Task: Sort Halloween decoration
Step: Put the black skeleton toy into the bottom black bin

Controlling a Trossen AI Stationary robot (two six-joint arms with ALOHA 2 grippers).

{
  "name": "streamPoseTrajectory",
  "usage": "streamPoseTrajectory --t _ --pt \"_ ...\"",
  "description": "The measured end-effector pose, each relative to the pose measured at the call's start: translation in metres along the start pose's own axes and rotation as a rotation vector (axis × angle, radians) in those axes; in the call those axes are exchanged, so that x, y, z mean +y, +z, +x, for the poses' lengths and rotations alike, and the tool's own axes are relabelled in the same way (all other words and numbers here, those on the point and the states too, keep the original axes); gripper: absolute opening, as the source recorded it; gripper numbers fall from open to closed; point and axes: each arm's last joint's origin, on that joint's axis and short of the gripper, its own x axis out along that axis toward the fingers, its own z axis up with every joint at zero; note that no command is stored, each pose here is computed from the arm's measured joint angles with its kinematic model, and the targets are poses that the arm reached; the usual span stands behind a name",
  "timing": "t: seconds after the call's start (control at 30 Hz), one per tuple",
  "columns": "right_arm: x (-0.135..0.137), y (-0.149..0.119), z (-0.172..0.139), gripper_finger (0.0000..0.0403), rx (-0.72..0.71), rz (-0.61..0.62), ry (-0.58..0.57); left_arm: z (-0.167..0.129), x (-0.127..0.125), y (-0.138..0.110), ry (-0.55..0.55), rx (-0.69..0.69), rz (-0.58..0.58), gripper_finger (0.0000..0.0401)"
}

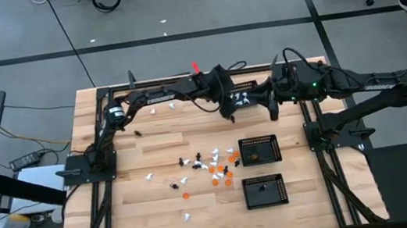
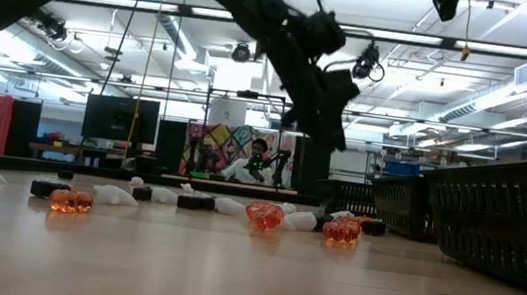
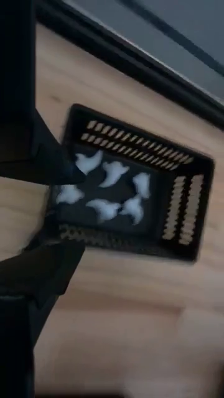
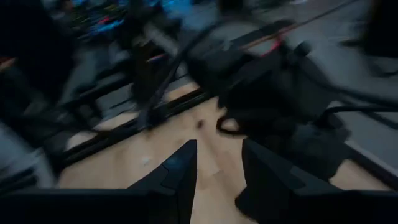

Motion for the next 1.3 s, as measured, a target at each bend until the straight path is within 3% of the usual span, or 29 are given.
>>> streamPoseTrajectory --t 0.23,0.43,0.6,0.87,1.07,1.17,1.3 --pt "0.015 -0.005 -0.005 0.0132 0.076 -0.059 0.254 -0.017 -0.014 0.003 -0.005 0.018 0.086 0.0125" --pt "0.018 -0.013 -0.006 0.0132 0.145 -0.055 0.246 -0.031 -0.051 -0.001 -0.133 0.077 0.188 0.0114" --pt "0.021 -0.013 -0.008 0.0132 0.125 -0.060 0.223 -0.045 -0.087 -0.036 -0.208 0.102 0.253 0.0114" --pt "0.027 -0.021 0.000 0.0132 0.175 -0.081 0.190 -0.111 -0.129 -0.112 -0.263 0.002 0.138 0.0114" --pt "0.028 -0.035 0.033 0.0132 0.272 -0.121 0.130 -0.136 -0.139 -0.169 -0.264 0.130 -0.042 0.0114" --pt "0.028 -0.041 0.048 0.0132 0.309 -0.143 0.110 -0.138 -0.145 -0.197 -0.214 0.229 -0.144 0.0116" --pt "0.030 -0.046 0.060 0.0132 0.335 -0.151 0.159 -0.138 -0.151 -0.215 -0.141 0.248 -0.209 0.0144"
